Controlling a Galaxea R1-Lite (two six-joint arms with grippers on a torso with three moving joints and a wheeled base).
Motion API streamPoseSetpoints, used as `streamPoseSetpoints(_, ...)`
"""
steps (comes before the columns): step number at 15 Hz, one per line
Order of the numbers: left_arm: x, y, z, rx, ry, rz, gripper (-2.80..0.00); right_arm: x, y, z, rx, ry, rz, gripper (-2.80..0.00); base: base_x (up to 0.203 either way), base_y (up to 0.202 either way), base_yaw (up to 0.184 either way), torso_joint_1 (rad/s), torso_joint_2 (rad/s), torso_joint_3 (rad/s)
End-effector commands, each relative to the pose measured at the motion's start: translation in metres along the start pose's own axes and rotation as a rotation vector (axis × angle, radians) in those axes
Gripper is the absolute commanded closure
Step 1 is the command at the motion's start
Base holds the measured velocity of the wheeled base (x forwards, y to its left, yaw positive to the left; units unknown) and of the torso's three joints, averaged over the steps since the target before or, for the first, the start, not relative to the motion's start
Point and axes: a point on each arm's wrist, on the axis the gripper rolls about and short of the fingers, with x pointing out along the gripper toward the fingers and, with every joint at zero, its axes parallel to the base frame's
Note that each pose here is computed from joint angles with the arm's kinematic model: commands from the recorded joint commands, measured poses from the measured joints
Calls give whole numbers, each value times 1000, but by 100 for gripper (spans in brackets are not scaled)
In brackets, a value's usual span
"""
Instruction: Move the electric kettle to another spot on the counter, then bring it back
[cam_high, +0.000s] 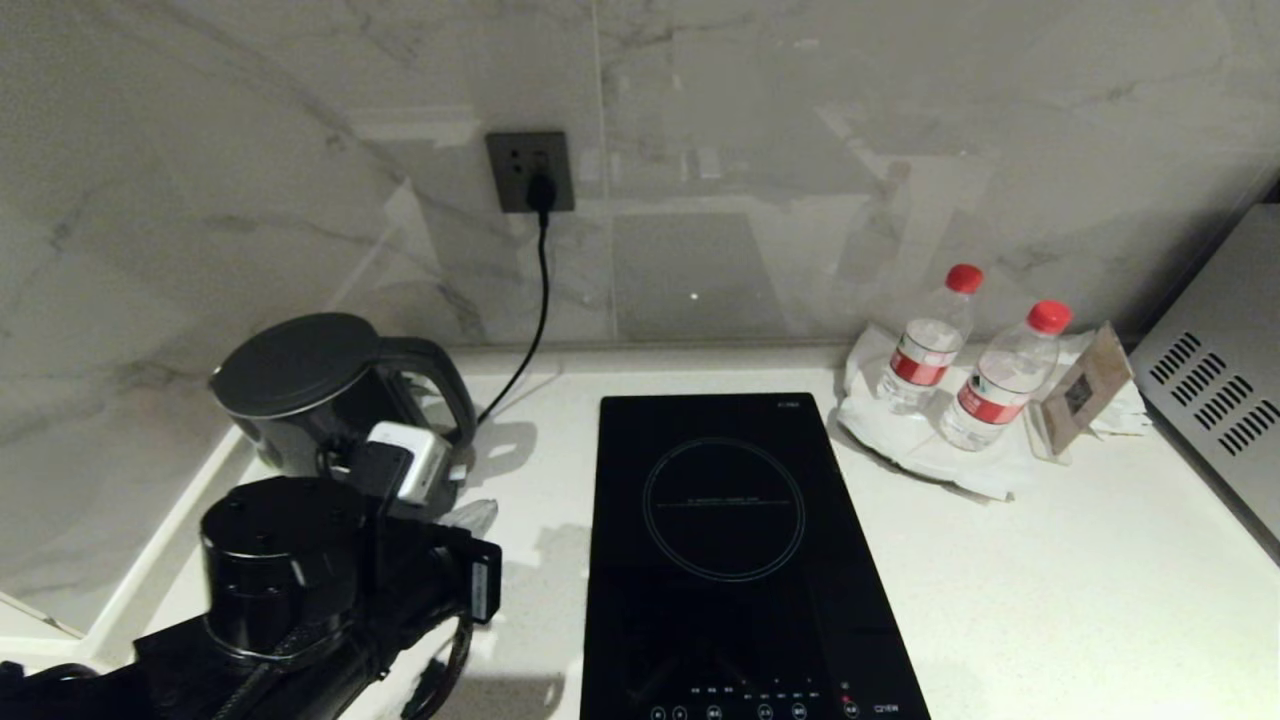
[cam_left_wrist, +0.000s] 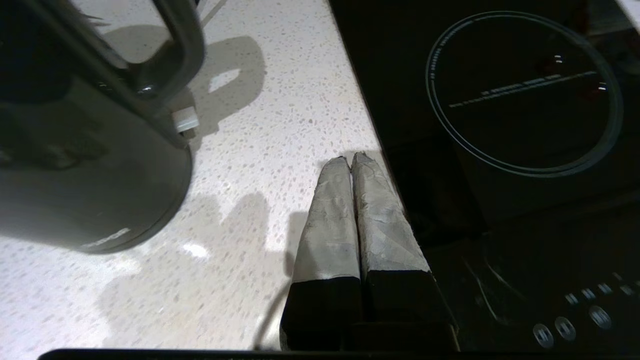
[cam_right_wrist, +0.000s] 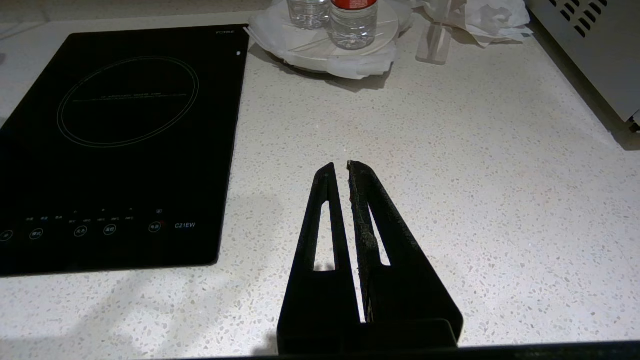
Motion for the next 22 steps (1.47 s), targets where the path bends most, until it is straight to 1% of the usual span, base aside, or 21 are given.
streamPoseSetpoints(1, 30, -12, -24, 24, 46, 20, 0, 0, 0, 0, 0, 1, 0, 0, 0, 0, 0, 0, 0, 0)
streamPoseSetpoints(4, 51, -22, -39, 23, 8, 45, 0, 0, 0, 0, 0, 2, 0, 0, 0, 0, 0, 0, 0, 0)
streamPoseSetpoints(7, 69, -30, -32, 24, -47, 51, 0, 0, 0, 0, 0, 0, 0, 0, 0, 0, 0, 0, 0, 0)
streamPoseSetpoints(10, 90, -36, -36, 32, -49, 66, 0, 0, 0, 0, 0, 1, 0, 0, 0, 0, 0, 0, 0, 0)
streamPoseSetpoints(12, 105, -31, -38, 43, -49, 102, 0, 0, 0, 0, 0, 0, 0, 0, 0, 0, 0, 0, 0, 0)
streamPoseSetpoints(18, 133, -6, -36, 29, -65, 191, 0, 0, 0, 0, 0, 2, 0, 0, 0, 0, 0, 0, 0, 0)
streamPoseSetpoints(19, 134, -5, -36, 28, -65, 194, -15, 0, 0, 0, 0, 2, 0, 0, 0, 0, 0, 0, 0, 0)
streamPoseSetpoints(20, 134, -5, -36, 29, -63, 195, -280, 0, 0, 0, 0, 0, 0, 0, 0, 0, 0, 0, 0, 0)
streamPoseSetpoints(22, 135, -5, -38, 33, -59, 195, -280, 0, 0, 0, 0, 0, 0, 0, 0, 0, 0, 0, 0, 0)
